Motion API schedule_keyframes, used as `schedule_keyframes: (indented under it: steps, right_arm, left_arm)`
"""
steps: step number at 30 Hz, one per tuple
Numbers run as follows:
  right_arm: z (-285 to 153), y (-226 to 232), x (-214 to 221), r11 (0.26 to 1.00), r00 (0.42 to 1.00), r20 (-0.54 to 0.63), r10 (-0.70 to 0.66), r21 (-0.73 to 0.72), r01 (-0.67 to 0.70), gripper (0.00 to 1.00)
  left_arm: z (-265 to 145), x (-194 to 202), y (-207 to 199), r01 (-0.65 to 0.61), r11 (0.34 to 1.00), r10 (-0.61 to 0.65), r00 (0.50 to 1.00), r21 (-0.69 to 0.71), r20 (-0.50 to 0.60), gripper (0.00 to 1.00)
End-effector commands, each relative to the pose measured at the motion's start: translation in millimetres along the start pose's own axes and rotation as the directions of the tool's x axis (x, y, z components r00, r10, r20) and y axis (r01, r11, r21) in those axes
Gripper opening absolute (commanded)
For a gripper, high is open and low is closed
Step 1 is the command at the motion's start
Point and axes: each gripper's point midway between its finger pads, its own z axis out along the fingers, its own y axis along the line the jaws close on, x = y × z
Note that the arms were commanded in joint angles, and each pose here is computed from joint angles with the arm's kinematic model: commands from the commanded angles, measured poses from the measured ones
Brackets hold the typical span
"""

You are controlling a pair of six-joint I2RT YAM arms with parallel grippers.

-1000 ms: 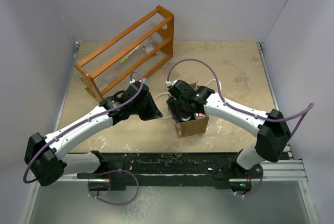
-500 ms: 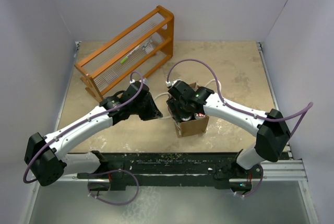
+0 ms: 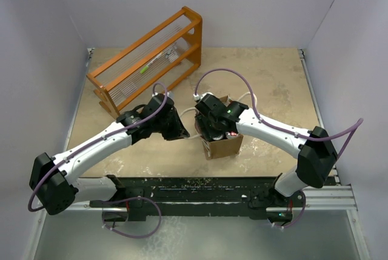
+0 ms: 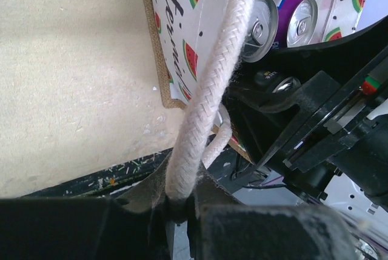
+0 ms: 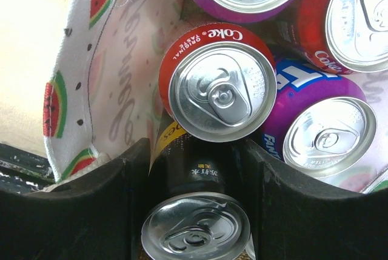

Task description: Take the beverage out of the canvas bag

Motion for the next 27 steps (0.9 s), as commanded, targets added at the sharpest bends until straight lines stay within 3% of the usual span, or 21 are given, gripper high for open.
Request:
schedule_keyframes:
  steps: [1,8,16,27]
  right_arm:
    - [-20.3,-12.2,5.6,0.996,0.997,-0.018,0.07,0.049,-0.069,0.14]
    - [-45.5,-11.4,-6.3,0.981,0.98,0.057,0.192,0.014,-0.193,0.0]
    - [-80.6,-7.1,-27.5,0.94,0.931,0.128,0.342,-0.059,-0.337,0.0]
    - [-119.8,-23.3,-40.6,0.82,0.804,0.176,0.568,-0.031,-0.572,0.0]
  left_arm:
    - [-5.8,-0.2,-16.4,-0.031,0.999,0.032,0.999,0.031,-0.036,0.0]
    - [-5.8,-0.3,-24.2,-0.086,0.996,0.087,0.993,0.021,-0.083,0.0]
    - [-11.3,-2.5,-29.3,-0.115,0.993,0.117,0.989,0.028,-0.089,0.0]
    - [-12.4,-1.1,-29.5,-0.15,0.988,0.153,0.984,0.045,-0.095,0.0]
